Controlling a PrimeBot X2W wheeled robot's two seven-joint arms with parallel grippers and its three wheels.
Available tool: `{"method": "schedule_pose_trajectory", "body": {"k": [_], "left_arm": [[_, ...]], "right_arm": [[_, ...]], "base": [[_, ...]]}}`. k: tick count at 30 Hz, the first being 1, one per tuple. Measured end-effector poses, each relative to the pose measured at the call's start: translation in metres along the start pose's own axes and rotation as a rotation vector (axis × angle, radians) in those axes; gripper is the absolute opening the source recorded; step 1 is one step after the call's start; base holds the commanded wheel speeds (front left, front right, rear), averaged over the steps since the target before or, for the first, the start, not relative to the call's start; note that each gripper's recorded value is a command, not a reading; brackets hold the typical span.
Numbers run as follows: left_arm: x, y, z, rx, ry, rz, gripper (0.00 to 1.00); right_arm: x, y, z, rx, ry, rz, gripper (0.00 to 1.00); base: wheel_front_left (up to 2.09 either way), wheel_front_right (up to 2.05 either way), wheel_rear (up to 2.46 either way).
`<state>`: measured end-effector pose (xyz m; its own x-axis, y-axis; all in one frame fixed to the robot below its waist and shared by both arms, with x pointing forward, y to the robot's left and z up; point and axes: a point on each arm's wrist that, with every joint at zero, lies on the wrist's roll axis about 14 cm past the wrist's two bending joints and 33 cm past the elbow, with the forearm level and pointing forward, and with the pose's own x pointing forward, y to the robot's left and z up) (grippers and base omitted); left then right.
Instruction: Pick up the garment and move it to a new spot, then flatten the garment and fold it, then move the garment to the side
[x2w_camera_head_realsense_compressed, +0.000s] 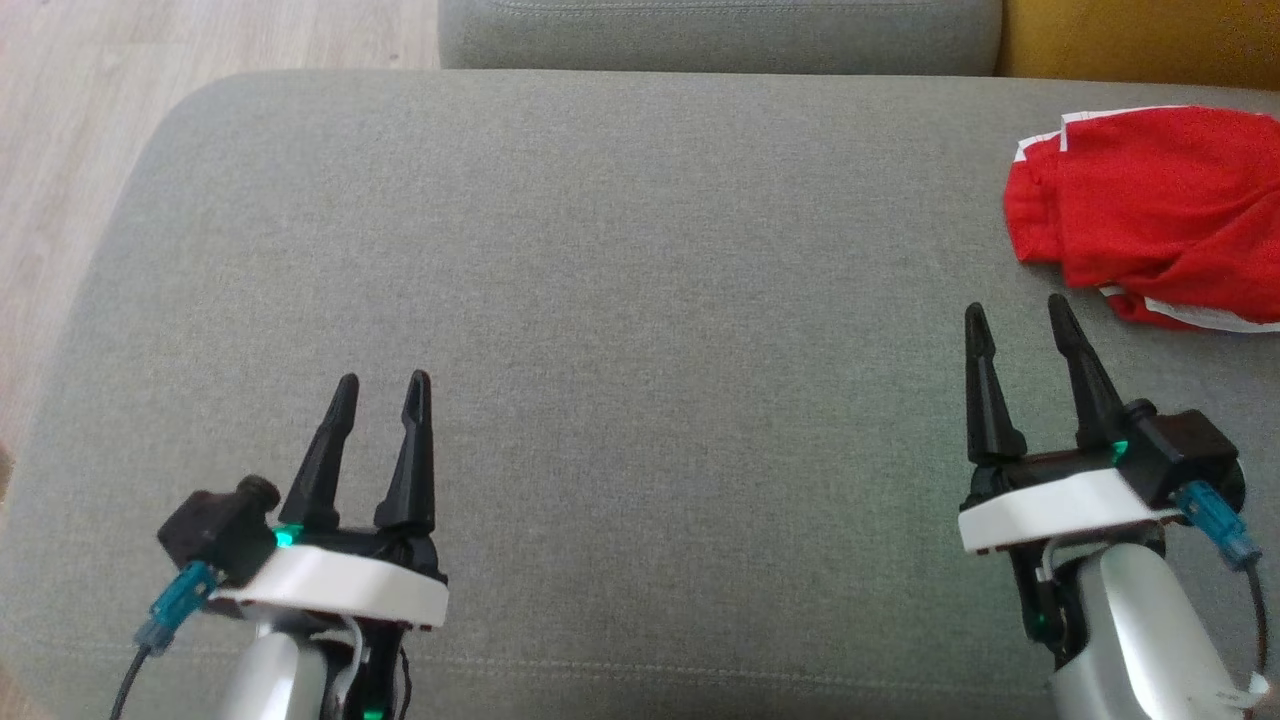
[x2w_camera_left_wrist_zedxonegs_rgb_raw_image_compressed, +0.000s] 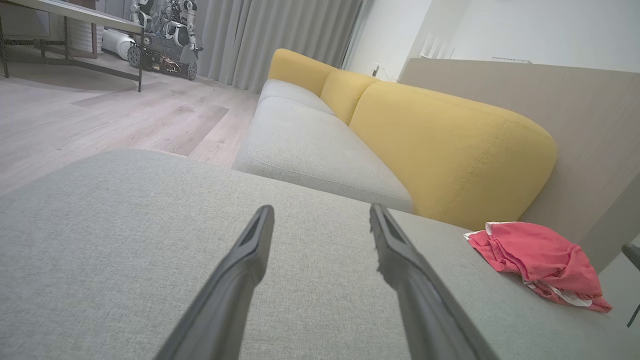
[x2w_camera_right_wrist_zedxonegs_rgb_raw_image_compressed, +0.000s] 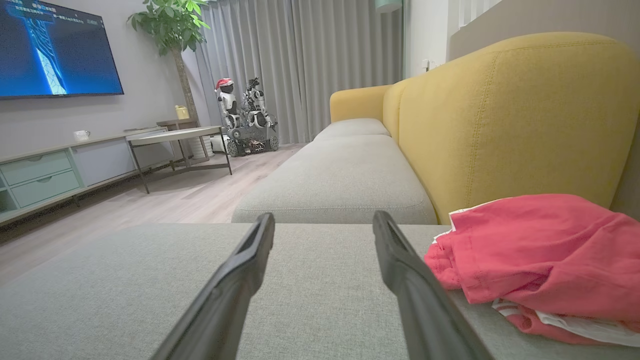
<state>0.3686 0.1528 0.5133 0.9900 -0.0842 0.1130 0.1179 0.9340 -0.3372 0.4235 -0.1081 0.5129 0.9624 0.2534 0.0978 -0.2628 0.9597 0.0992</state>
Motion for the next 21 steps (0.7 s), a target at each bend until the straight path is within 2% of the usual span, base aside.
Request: {"method": "schedule_pose_trajectory", "body": {"k": [2, 3, 9, 21], "left_arm": [[0.0, 0.0, 0.002, -0.006, -0.007, 0.0, 1.0], [0.0, 0.0, 0.002, -0.011, -0.008, 0.002, 0.0], [-0.022, 0.013, -0.037, -0.036, 0.121, 0.057, 0.0], [-0.023, 0.016, -0.038, -0.154, 0.125, 0.089, 0.0]], "right_arm": [[-0.001, 0.0, -0.001, 0.0, 0.004, 0.0, 1.0], [-0.001, 0.0, -0.002, 0.0, 0.007, 0.0, 0.0], [-0.026, -0.004, -0.045, 0.029, 0.146, -0.029, 0.0], [-0.03, -0.014, -0.044, 0.161, 0.151, -0.088, 0.0]], "base": [[0.0, 0.0, 0.0], [0.0, 0.0, 0.0], [0.0, 0.0, 0.0], [0.0, 0.0, 0.0]]}}
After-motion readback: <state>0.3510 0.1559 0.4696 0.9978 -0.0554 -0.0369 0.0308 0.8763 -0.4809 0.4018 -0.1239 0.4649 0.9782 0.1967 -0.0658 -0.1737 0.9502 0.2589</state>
